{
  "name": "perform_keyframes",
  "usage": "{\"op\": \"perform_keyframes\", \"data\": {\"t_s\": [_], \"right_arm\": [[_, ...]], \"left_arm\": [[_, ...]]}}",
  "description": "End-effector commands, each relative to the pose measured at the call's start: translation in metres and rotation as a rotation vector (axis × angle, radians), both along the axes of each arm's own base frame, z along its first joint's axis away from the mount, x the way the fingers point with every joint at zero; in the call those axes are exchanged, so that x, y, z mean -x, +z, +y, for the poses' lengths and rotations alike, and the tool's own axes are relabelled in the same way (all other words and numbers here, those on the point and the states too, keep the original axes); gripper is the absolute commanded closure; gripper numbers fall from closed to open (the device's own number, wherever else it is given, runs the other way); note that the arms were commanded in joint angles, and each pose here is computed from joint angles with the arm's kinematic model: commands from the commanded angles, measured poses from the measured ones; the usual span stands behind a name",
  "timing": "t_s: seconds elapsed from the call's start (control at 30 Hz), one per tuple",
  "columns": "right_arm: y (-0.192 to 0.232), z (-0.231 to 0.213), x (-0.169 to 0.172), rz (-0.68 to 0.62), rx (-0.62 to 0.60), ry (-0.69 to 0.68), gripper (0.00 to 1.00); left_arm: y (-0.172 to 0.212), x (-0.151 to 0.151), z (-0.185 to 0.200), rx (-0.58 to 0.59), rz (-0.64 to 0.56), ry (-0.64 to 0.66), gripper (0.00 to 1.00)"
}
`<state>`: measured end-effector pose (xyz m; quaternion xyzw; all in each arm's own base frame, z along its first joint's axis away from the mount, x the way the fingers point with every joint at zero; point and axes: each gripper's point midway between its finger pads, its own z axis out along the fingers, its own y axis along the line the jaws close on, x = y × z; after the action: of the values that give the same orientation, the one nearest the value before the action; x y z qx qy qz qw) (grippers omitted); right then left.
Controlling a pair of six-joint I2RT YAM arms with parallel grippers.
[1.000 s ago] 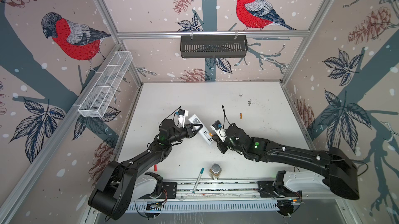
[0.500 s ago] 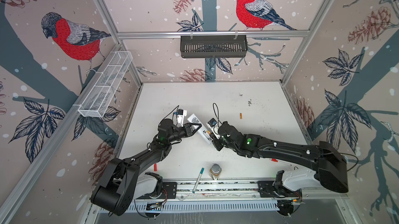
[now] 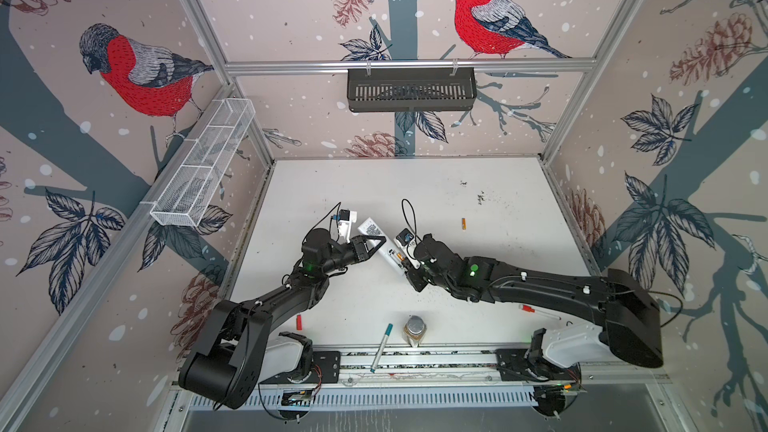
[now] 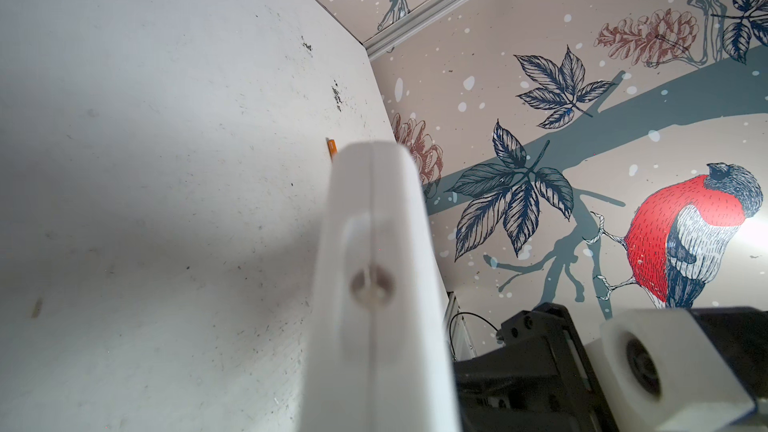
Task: Load the batteries into the remote control
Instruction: 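Lower the battery into the compartment with the right gripper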
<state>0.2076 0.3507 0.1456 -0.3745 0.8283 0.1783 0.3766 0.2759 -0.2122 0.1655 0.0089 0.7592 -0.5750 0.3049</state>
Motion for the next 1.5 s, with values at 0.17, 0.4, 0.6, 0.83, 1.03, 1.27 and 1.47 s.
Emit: {"op": "perform_keyframes", "data": {"t_s": [0.17, 0.4, 0.6, 0.83, 1.03, 1.27, 1.47], "right_arm": [[0.000, 0.004, -0.003, -0.003, 0.021, -0.004, 0.83], [0.002, 0.005, -0.003, -0.006, 0.018, -0.002, 0.78], [0.005, 0.007, -0.004, -0.009, 0.015, -0.001, 0.77], [0.004, 0.008, -0.004, -0.011, 0.022, 0.002, 0.82], [0.000, 0.010, -0.005, -0.007, 0.033, 0.002, 0.83], [-0.002, 0.010, -0.010, -0.019, 0.039, -0.015, 0.86], [-0.003, 0.012, -0.015, -0.024, 0.034, -0.014, 0.87]], "left_arm": [[0.014, 0.001, -0.001, 0.033, -0.067, -0.017, 1.00], [0.012, -0.001, 0.001, 0.037, -0.060, -0.012, 1.00], [0.011, -0.001, 0.003, 0.041, -0.055, -0.006, 1.00], [0.012, -0.001, 0.003, 0.046, -0.055, -0.006, 1.00], [0.014, -0.001, 0.003, 0.054, -0.054, -0.012, 1.00], [0.018, 0.001, 0.002, 0.068, -0.056, -0.024, 1.00], [0.020, 0.005, 0.001, 0.089, -0.053, -0.041, 1.00]]}}
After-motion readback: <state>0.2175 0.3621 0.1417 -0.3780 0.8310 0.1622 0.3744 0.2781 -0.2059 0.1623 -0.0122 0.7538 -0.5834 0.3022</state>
